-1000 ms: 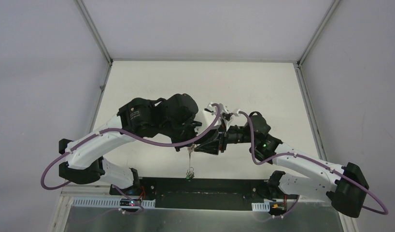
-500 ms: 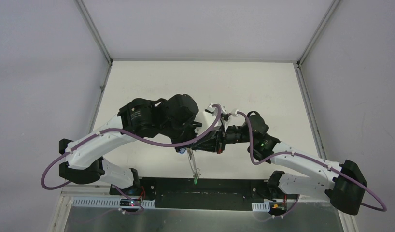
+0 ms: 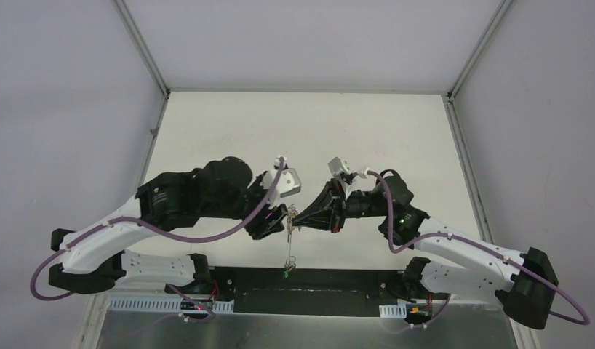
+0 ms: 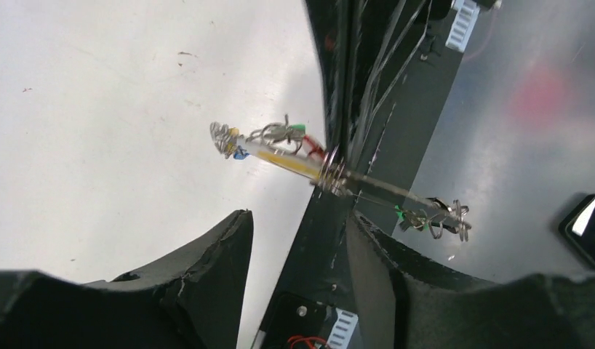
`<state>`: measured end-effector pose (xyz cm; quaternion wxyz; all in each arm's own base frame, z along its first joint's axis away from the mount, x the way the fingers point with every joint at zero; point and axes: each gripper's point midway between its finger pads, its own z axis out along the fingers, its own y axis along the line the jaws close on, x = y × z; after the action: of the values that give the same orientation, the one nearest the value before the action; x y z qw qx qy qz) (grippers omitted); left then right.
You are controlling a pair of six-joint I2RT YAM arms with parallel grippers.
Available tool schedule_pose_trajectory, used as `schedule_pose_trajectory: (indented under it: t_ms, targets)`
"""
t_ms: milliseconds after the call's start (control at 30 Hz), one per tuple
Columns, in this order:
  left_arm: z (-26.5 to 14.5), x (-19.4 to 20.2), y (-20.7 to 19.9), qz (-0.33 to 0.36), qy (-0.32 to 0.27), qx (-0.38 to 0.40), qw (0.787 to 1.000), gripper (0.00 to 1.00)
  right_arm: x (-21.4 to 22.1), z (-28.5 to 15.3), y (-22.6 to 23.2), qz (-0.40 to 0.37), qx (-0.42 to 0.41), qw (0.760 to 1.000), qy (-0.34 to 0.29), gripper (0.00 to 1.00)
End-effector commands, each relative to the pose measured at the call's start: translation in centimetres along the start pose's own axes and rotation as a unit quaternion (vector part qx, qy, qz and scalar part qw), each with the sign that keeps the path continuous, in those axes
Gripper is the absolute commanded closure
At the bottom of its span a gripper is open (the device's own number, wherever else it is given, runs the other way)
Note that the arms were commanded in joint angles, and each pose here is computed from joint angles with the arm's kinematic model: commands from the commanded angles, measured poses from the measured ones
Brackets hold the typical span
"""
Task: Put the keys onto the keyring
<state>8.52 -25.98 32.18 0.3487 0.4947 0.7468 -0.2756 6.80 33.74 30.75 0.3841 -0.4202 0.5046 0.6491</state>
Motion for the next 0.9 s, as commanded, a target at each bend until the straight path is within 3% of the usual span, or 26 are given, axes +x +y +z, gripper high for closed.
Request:
schedule_pose_trajectory:
  t_ms: [0, 300, 500, 633, 867]
  targets:
    - [-3.0, -3.8, -0.4, -0.031, -0.169, 0.010, 0.985, 0.48, -2.8, -0.5, 1.6, -0.043, -0.011, 0.998, -0.047, 1.00]
    - [-4.9, -3.5, -1.9, -0.020, -0.324, 0.067, 0.944, 0.51, -2.9, -0.8, 2.1, -0.045, -0.016, 0.998, -0.049, 1.00]
    - [-3.1, -3.9, -2.5, -0.015, -0.362, 0.086, 0.928, 0.55, -2.8, -0.9, 2.3, -0.044, -0.020, 0.998, -0.048, 1.00]
    - [-1.9, -3.9, -2.6, -0.014, -0.356, 0.090, 0.930, 0.63, -2.8, -0.9, 2.3, -0.044, -0.020, 0.998, -0.048, 1.00]
    - [-1.8, -3.7, -3.0, -0.009, -0.357, 0.102, 0.928, 0.91, -2.7, -0.9, 2.2, -0.043, -0.018, 0.998, -0.048, 1.00]
